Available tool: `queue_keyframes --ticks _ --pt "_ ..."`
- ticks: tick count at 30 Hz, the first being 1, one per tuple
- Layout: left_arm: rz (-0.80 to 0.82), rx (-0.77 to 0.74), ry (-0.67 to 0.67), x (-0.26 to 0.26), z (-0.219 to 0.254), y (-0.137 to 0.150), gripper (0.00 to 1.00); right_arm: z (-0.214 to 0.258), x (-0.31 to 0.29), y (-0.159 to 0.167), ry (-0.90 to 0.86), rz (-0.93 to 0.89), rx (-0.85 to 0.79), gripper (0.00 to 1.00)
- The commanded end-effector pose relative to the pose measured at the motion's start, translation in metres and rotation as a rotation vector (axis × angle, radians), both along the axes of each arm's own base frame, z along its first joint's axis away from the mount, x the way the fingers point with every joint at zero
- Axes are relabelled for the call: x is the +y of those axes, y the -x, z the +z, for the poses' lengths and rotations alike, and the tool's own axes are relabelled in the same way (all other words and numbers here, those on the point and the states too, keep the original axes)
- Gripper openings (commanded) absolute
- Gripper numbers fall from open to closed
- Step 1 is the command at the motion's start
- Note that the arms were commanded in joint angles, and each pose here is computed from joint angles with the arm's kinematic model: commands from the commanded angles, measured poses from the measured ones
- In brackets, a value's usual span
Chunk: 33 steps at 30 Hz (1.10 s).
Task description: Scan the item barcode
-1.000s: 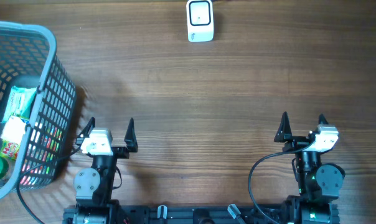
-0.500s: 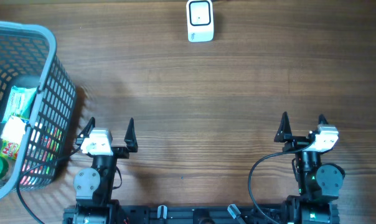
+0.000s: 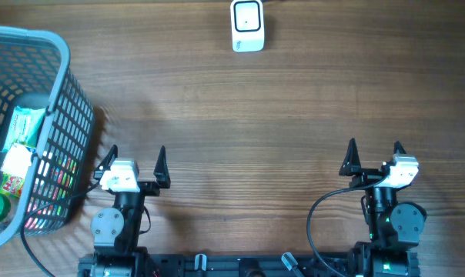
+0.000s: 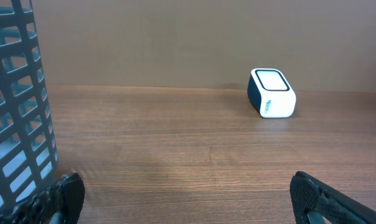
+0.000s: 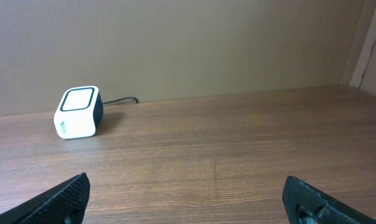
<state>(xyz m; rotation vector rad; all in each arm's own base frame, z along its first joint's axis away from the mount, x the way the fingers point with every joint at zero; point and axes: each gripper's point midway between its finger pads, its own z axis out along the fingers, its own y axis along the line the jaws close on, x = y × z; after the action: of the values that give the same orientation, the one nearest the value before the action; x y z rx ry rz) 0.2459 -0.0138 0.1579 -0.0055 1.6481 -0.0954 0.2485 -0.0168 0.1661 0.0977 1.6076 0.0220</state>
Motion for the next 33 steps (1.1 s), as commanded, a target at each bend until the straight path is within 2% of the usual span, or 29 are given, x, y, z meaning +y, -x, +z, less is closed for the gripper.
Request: queue_keyframes --ticks 1,25,29,31,33 --pt "-0.01 -0.003 -0.014 -0.001 -0.001 0.0 1.0 -0.001 0.003 0.0 0.019 0.016 0.003 1.0" --pt "-0.012 -0.003 -0.011 -0.001 -0.001 0.0 1.0 -0.001 0.003 0.0 0.019 0.016 0.003 1.0" --pt "-0.148 -0.023 0.003 -0.025 0.005 0.003 1.0 -0.001 0.003 0.0 0.019 0.016 0.003 1.0" --pt "-0.251 -0.048 0.01 -0.042 0.024 0.01 1.0 -0.001 0.003 0.0 0.019 0.016 0.003 1.0" --pt "-0.257 -0.041 0.053 -0.043 0.051 0.013 1.0 -0.001 0.003 0.0 0.019 0.016 0.003 1.0"
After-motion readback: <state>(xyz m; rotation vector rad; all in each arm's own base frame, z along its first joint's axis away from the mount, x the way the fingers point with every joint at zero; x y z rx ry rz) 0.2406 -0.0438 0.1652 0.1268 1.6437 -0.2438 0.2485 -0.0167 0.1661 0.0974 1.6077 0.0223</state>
